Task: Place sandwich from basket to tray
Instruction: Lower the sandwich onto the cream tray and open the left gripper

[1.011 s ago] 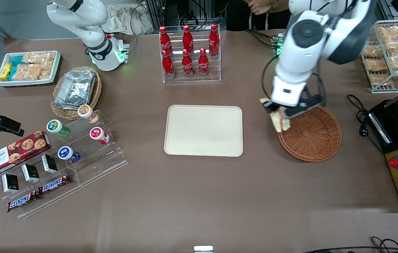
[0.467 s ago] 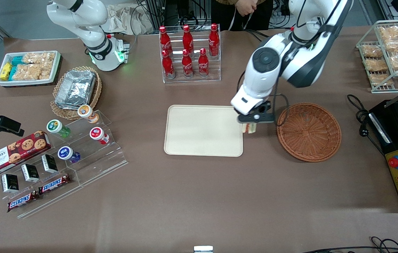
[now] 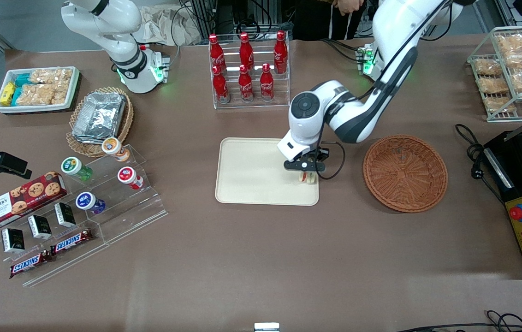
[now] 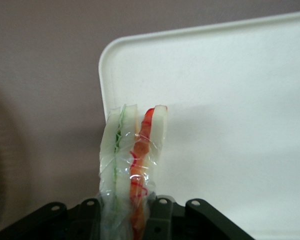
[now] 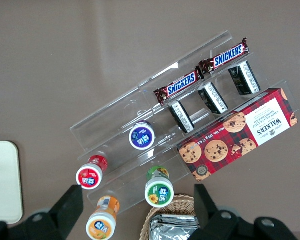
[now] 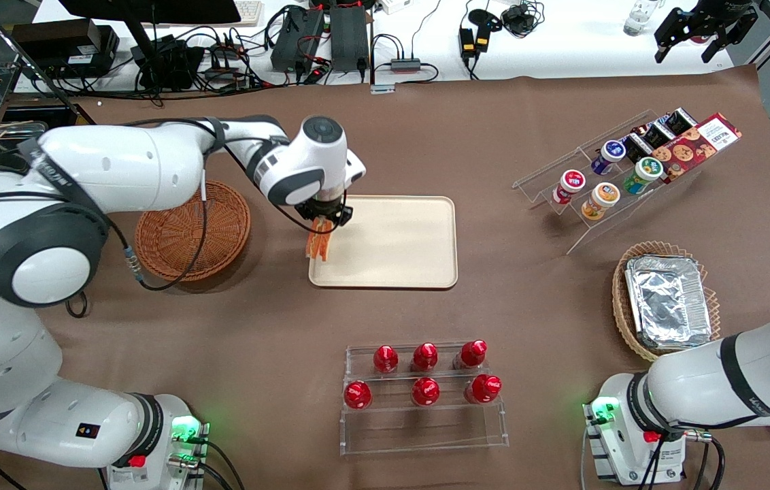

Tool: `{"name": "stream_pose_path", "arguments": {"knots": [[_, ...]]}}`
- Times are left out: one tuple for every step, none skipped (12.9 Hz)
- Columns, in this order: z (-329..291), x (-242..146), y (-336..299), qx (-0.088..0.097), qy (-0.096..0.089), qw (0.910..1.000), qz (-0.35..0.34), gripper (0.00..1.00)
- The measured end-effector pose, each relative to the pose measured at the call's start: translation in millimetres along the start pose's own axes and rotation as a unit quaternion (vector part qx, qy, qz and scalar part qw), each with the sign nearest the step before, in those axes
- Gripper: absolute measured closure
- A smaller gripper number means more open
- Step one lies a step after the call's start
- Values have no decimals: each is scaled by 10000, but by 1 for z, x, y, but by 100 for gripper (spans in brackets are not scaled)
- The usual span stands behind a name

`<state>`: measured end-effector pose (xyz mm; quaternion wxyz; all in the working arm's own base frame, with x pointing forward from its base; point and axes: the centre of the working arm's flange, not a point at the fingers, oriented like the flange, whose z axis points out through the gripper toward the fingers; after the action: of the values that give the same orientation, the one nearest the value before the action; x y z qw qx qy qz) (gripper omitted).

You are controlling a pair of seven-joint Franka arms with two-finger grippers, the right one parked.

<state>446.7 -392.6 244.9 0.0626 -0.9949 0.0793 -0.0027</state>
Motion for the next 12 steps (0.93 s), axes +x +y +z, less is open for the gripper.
{"name": "stream_pose_path", "arguments": {"knots": [[15, -4, 2, 20, 8, 10000, 50, 76], [27, -6, 3, 46, 11, 10000, 87, 76], [33, -7, 4, 57, 14, 9999, 98, 76], [35, -6, 5, 53, 33, 9999, 85, 76], [33, -4, 5, 42, 62, 10000, 58, 76], [31, -2, 5, 37, 90, 9999, 40, 76], [31, -1, 5, 53, 124, 9999, 46, 77], [33, 0, 5, 94, 163, 9998, 65, 77], [37, 0, 6, 142, 197, 9997, 85, 70], [39, 0, 6, 164, 216, 9996, 82, 59], [40, 1, 7, 170, 228, 9996, 73, 50], [40, 2, 7, 168, 236, 9996, 65, 39]]}}
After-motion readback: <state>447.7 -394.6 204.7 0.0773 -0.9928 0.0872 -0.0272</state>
